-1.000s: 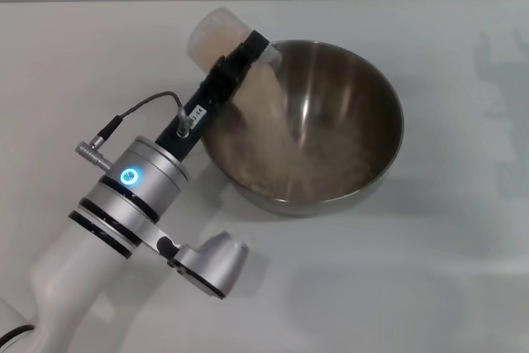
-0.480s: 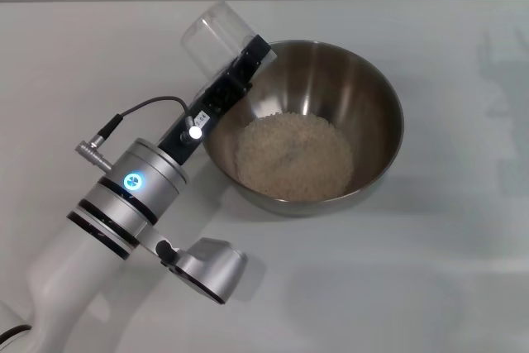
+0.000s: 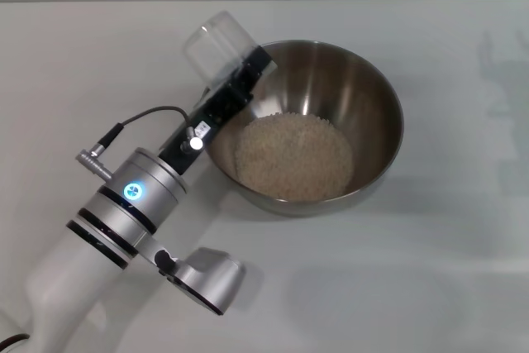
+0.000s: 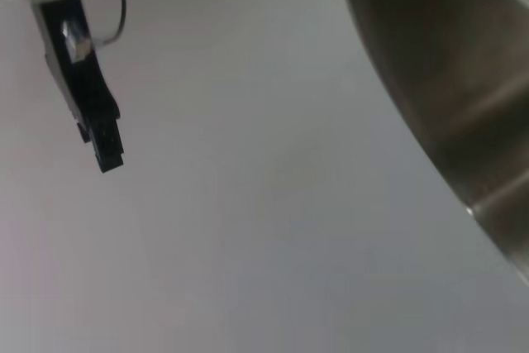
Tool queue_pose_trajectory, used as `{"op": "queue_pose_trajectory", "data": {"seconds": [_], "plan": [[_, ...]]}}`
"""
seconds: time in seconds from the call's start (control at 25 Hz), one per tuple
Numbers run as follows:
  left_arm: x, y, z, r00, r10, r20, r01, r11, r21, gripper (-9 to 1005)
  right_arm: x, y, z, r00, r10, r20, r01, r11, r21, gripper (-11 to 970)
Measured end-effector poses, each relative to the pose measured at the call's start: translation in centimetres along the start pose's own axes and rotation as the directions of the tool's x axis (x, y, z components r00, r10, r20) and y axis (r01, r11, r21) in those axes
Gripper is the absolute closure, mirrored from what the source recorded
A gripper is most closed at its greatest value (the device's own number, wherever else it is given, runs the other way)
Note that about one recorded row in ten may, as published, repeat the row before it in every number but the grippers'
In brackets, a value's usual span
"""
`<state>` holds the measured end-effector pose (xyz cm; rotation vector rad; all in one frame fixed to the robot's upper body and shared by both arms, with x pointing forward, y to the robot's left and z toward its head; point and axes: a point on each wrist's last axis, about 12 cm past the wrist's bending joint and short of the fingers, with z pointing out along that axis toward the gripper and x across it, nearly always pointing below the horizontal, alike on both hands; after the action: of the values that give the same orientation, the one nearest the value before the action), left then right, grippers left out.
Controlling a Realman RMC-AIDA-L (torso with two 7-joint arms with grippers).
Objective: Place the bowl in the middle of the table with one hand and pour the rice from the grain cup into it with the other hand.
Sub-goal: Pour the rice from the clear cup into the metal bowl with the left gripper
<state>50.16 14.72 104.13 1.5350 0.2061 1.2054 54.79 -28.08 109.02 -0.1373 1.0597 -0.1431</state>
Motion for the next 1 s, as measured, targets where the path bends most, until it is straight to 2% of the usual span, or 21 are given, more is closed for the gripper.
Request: {"op": "queue_pose_trajectory", "data": {"seconds": [0.12, 0.24, 0.64, 0.8, 1.0], "plan": [[0.7, -0.1, 0.2, 0.999, -0.003, -0.042, 0.003, 1.0, 0.006, 971, 0.0, 0.0, 0.0, 1.0, -0.002, 0.001, 0.002, 1.0, -0.001, 470], [-0.2, -0.2, -0.3, 1.0, 0.008, 0.013, -0.008, 1.0, 0.012, 972, 0.0, 0.0, 0.0, 1.0, -0.002, 0.002, 0.002, 1.0, -0.002, 470], [0.3, -0.1, -0.3, 0.999, -0.032, -0.026, 0.033, 0.999, 0.013, 971, 0.0, 0.0, 0.1, 1.0, -0.002, 0.006, 0.002, 1.0, -0.001, 469], [-0.6, -0.1, -0.7, 1.0, -0.016, 0.022, 0.016, 1.0, 0.016, 970, -0.1, 0.0, 0.2, 1.0, -0.001, 0.008, 0.001, 1.0, -0.001, 468], [0.2, -0.2, -0.6, 1.0, -0.022, -0.02, 0.023, 1.0, 0.016, 971, 0.0, 0.0, 0.1, 1.0, -0.002, 0.006, 0.002, 1.0, 0.0, 468]]}}
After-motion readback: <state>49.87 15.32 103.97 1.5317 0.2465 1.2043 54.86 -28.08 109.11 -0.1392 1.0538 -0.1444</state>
